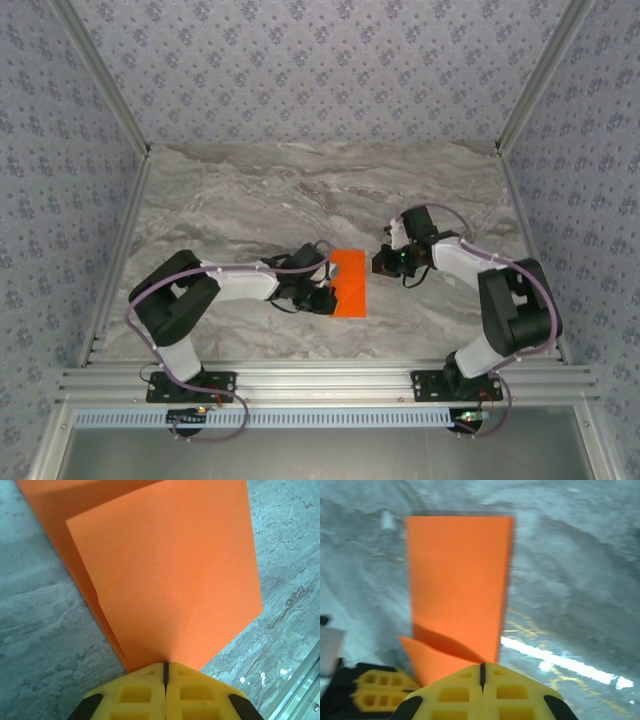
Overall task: Fold a paper plane with a square sheet of paper (fold left side to right side)
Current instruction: Fold the triangle a second time at the center of the table.
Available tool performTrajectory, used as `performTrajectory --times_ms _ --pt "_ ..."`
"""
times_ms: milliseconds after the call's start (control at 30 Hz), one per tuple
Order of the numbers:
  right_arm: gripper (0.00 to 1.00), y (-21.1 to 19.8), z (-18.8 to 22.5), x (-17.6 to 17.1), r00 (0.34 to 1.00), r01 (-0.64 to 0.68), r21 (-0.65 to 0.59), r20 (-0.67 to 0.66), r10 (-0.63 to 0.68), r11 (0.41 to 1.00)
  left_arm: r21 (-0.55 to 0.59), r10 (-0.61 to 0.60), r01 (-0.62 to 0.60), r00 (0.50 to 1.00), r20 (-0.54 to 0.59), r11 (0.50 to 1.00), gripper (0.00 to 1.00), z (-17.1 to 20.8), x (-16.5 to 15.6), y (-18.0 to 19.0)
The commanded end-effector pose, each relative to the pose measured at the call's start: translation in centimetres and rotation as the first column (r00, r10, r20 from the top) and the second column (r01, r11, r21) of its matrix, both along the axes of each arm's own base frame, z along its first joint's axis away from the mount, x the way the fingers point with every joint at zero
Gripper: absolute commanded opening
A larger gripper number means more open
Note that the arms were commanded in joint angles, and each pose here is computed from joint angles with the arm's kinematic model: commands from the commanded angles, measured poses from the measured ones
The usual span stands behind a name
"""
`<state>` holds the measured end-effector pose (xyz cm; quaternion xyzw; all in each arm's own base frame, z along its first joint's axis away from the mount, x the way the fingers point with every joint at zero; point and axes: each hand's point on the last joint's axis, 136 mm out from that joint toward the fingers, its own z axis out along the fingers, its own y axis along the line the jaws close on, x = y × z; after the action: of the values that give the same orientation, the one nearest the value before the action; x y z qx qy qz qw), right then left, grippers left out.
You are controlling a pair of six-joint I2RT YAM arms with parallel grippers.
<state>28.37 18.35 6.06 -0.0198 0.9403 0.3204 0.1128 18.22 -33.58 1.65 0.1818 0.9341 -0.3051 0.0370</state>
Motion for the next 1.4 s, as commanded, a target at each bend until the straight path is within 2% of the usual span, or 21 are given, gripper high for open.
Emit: performTrajectory --times_ms 0,300,467,767,1100,1367 --pt "0.0 1.8 0.4 -2.0 0.999 -0.017 0.079 -0.037 0.02 0.997 0.176 0.027 -0.023 0.999 -0.02 0.984 0.05 -2.6 -0.9 3.3" --pt "0.0 5.3 -1.1 -3.4 0.993 -0.084 0.118 -0.072 0.093 0.989 0.178 0.021 -0.018 1.0 -0.012 0.984 0.05 -2.7 -0.8 3.1" --pt "0.0 6.4 -2.0 -3.2 0.989 -0.115 0.097 -0.087 0.123 0.989 0.18 0.022 -0.02 1.0 -0.01 0.983 0.05 -2.7 -0.7 3.0" --pt "0.0 4.5 -5.3 -4.1 0.98 -0.105 -0.041 -0.174 0.096 0.994 0.14 0.011 -0.013 1.0 0.014 0.99 0.05 -0.9 -0.1 2.0" --pt "0.0 3.6 -6.6 -4.9 0.974 -0.111 -0.081 -0.207 0.093 0.99 -0.052 -0.042 0.044 0.999 0.03 0.998 0.06 4.6 0.8 -2.3" --pt "0.0 3.6 -6.6 -5.1 0.973 -0.118 -0.084 -0.209 0.098 0.99 -0.036 -0.06 0.061 0.998 0.018 0.997 0.06 3.3 1.3 -3.2"
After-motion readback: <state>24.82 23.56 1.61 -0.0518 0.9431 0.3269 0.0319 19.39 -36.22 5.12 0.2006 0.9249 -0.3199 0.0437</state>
